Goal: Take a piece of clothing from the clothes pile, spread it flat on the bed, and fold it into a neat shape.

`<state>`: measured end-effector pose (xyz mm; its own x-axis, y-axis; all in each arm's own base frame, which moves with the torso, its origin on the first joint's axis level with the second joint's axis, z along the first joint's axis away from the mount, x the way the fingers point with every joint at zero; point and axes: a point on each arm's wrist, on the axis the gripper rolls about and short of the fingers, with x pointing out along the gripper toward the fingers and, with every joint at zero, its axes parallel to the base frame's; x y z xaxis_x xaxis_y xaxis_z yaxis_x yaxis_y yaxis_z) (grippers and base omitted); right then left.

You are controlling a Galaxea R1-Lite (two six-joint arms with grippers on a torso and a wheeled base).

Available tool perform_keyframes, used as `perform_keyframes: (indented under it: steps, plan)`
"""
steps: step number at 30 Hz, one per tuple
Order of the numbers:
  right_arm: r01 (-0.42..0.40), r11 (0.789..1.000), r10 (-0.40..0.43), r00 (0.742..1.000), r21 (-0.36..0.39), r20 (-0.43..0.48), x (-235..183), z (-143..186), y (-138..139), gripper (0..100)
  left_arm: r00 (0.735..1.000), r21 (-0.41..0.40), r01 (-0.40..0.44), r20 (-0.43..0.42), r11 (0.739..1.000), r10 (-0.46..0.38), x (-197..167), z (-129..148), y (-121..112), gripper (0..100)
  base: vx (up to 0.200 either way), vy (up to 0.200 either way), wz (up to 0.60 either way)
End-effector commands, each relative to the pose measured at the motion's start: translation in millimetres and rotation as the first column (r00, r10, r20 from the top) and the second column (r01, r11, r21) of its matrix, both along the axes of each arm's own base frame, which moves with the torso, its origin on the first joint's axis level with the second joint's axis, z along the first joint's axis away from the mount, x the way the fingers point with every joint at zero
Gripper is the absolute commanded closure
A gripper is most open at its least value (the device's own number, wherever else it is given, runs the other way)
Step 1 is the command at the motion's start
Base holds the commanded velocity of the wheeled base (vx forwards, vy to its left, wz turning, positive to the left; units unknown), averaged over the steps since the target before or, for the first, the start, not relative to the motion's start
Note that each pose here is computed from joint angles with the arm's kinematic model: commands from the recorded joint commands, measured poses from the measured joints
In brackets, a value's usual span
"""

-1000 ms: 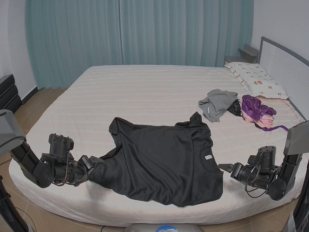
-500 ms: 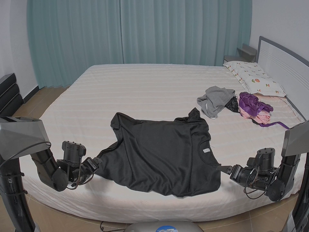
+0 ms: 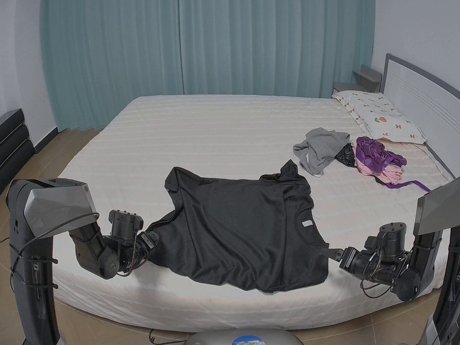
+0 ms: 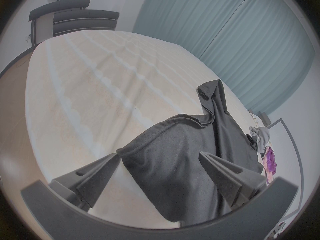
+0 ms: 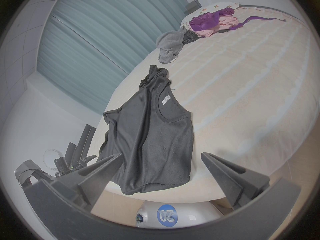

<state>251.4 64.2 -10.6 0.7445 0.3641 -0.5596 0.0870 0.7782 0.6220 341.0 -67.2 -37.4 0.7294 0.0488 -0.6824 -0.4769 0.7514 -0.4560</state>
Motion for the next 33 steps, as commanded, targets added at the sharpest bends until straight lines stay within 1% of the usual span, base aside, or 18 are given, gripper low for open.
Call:
perform_keyframes:
  steps: [1, 2, 3, 6, 11, 16, 19, 23, 27, 28, 33]
  plan:
    - [-0.003, 1.0, 0.003, 1.0, -0.004, -0.011, -0.2, -3.1, 0.5, 0, 1.0, 0.012, -0.005, -0.014, 1.0, 0.005, 4.9, -11.4, -0.8, 0, 0.0, 0.0, 0.0]
    - [-0.003, 1.0, 0.003, 1.0, -0.004, -0.011, -0.2, -3.1, 0.5, 0, 1.0, 0.012, -0.005, -0.014, 1.0, 0.005, 4.9, -11.4, -0.8, 0, 0.0, 0.0, 0.0]
    - [-0.005, 1.0, 0.005, 1.0, -0.005, -0.018, -0.4, -5.1, 0.9, 0, 1.0, 0.03, -0.005, -0.007, 1.0, 0.006, 8.8, -12.8, -1.3, 100, 0.0, 0.0, 0.0]
    - [-0.008, 1.0, 0.007, 0.999, -0.013, -0.031, -0.3, -9.7, 1.2, 0, 1.0, 0.042, -0.002, -0.007, 0.999, 0.003, 8.9, -14.1, -1.2, 100, 0.0, 0.0, 0.0]
    - [-0.027, 0.999, 0.026, 0.998, -0.024, -0.05, 1.9, -18.9, 7.1, 0, 1.0, 0.04, -0.015, -0.012, 0.999, 0.016, 5.5, -12.6, 2.4, 100, 0.0, 0.0, 0.0]
    - [-0.053, 0.998, 0.052, 0.998, -0.028, -0.037, 9.6, -22.5, 17.2, 0, 1.0, 0.04, -0.017, -0.022, 0.999, 0.018, -10.0, -1.3, 5.5, 100, 0.0, 0.0, 0.0]
    - [-0.048, 0.998, 0.046, 0.998, -0.035, -0.042, 16.3, -27.4, 19.0, 0, 1.0, 0.038, -0.022, -0.016, 0.999, 0.022, -16.3, 6.5, 8.3, 100, 0.0, 0.0, 0.0]
    - [-0.027, 0.997, 0.023, 0.998, -0.066, -0.059, 29.7, -30.4, 21.8, 0, 0.999, 0.033, -0.033, -0.001, 0.999, 0.033, -23.7, 15.0, 13.3, 100, 0.0, 0.0, 0.0]
    - [-0.028, 0.997, 0.022, 0.997, -0.076, -0.075, 34.6, -31.7, 23.6, 0, 0.999, 0.033, -0.036, -0.003, 0.999, 0.036, -25.9, 15.8, 14.7, 100, 0.0, 0.0, 0.0]
    - [-0.038, 0.995, 0.03, 0.996, -0.093, -0.088, 42.6, -33.0, 26.4, 0, 0.999, 0.034, -0.037, -0.007, 0.999, 0.038, -27.2, 15.1, 15.4, 100, 0.0, 0.0, 0.0]
    - [-0.039, 0.993, 0.028, 0.994, -0.11, -0.107, 52.3, -36.3, 29.6, 0, 0.999, 0.036, -0.036, -0.016, 0.999, 0.036, -29.6, 14.0, 15.3, 100, 0.0, 0.0, 0.0]
